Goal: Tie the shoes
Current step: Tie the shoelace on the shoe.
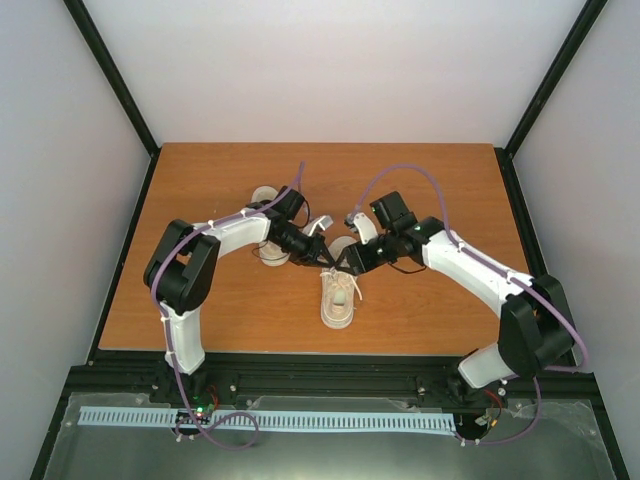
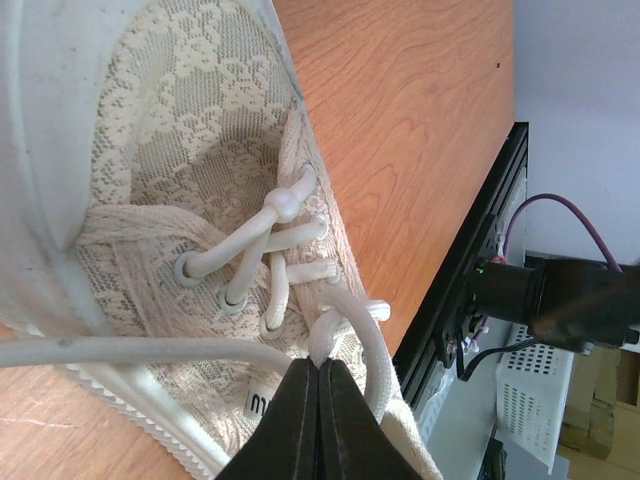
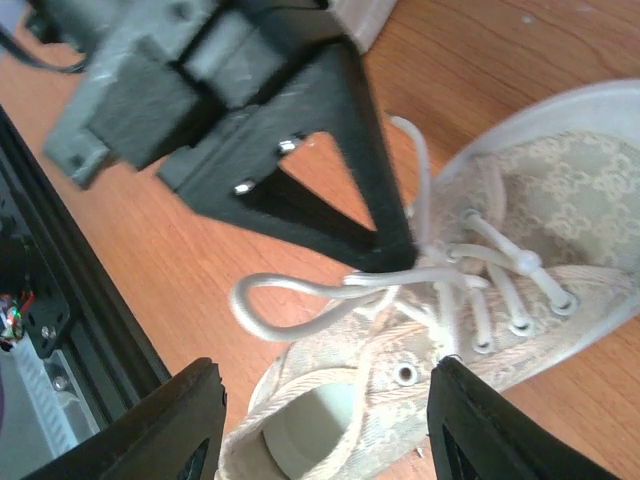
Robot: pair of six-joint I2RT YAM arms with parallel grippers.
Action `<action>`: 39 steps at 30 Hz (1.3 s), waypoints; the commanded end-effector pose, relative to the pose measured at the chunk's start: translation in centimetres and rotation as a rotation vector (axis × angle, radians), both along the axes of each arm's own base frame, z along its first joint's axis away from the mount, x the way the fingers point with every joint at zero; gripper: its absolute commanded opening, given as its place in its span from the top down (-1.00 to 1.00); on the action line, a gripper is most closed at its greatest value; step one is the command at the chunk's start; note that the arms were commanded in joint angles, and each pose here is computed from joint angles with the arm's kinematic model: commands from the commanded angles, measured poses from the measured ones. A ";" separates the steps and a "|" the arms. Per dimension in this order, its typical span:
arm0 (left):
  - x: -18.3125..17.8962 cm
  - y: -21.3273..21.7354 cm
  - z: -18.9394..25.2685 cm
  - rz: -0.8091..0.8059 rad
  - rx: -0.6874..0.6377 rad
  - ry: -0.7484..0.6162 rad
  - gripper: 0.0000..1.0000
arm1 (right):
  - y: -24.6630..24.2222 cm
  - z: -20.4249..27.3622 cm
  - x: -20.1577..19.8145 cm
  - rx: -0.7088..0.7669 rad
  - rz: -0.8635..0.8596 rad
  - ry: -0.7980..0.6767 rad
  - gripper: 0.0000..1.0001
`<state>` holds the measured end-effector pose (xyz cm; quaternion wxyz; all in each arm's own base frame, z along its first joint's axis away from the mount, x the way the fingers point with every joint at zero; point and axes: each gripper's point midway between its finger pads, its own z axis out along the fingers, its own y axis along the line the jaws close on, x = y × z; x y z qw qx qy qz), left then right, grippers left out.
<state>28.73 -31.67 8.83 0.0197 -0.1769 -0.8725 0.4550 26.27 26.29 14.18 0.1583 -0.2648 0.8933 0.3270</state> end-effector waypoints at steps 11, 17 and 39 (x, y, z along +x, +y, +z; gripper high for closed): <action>0.2 0.0 1.4 0.009 -0.018 -0.020 0.99 | 4.1 0.4 -1.0 -0.184 0.153 -0.270 -0.30; 0.2 0.0 1.3 0.009 -0.014 -0.021 0.99 | 5.4 -0.8 -1.4 -0.214 0.215 -0.267 -0.07; 1.1 0.8 0.9 0.064 0.056 -0.070 0.98 | 2.7 -0.8 1.9 -0.217 -0.018 -0.194 0.94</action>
